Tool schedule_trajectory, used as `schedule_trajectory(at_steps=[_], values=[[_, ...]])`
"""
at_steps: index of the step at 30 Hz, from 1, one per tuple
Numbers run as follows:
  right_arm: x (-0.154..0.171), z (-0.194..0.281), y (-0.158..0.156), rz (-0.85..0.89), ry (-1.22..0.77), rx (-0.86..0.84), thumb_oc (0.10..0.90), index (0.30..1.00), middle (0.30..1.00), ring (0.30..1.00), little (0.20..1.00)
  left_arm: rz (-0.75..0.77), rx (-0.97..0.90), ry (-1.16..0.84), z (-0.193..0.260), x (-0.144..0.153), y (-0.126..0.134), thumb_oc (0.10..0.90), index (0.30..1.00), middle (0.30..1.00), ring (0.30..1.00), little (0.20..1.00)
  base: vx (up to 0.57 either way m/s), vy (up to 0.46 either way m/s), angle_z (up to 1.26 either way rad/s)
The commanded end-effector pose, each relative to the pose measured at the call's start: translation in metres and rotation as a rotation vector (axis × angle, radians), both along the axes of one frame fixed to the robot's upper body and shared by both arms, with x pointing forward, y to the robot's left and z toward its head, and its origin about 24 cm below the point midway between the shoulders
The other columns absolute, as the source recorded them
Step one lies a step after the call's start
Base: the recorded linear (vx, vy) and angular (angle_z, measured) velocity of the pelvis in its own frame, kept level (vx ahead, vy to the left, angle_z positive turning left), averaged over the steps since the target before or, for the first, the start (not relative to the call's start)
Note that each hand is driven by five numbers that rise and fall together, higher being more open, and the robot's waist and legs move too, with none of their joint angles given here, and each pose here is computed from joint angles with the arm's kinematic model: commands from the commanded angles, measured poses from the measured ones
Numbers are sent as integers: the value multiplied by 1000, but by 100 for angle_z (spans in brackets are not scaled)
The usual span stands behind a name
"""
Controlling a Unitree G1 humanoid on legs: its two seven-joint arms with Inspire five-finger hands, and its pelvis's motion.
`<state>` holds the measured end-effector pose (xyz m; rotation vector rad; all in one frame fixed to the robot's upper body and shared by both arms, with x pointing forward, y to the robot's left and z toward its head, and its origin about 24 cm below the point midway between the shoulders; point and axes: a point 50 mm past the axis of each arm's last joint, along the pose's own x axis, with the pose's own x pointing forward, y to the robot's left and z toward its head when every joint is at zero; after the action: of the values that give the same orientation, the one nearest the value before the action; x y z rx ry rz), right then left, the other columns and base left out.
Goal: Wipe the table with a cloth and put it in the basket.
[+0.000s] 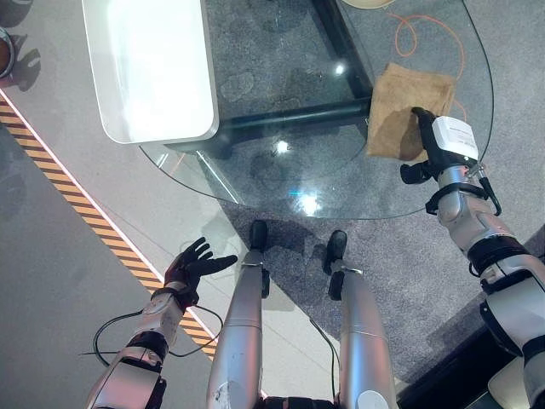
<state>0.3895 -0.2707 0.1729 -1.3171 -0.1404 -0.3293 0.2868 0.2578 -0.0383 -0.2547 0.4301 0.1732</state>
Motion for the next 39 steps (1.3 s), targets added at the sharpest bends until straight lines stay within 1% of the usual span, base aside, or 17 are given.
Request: schedule_trajectory(at_steps=[1,3,4,5,6,7,23,39], values=[[-13,43,-45,-151,-159,-9,800,900,900,900,900,46,26,13,-1,-11,21,800,900,900,900,900,0,0,0],[-12,44,-45,-166,-160,16,800,900,900,900,900,44,27,13,0,-9,20,800,900,900,900,900,0,0,0],[-12,45,-45,-169,-161,28,602,731,731,731,702,44,25,13,0,-9,20,800,900,900,900,900,0,0,0],[-11,46,-46,-178,-161,34,342,507,507,507,442,43,23,13,0,-9,20,800,900,900,900,900,0,0,0],[-11,47,-46,-182,-161,37,342,507,507,507,442,43,22,12,0,-9,19,800,900,900,900,900,0,0,0],[-10,48,-45,-185,-161,42,100,300,300,300,200,42,21,12,0,-9,19,800,900,900,900,900,0,0,0],[-3,70,-33,-164,-200,27,100,300,300,300,200,39,5,14,-3,-9,12,800,900,900,900,900,-1,6,0],[0,70,-28,-155,-163,-13,100,300,300,300,200,37,3,6,-3,-7,9,800,900,900,900,900,0,0,0]])
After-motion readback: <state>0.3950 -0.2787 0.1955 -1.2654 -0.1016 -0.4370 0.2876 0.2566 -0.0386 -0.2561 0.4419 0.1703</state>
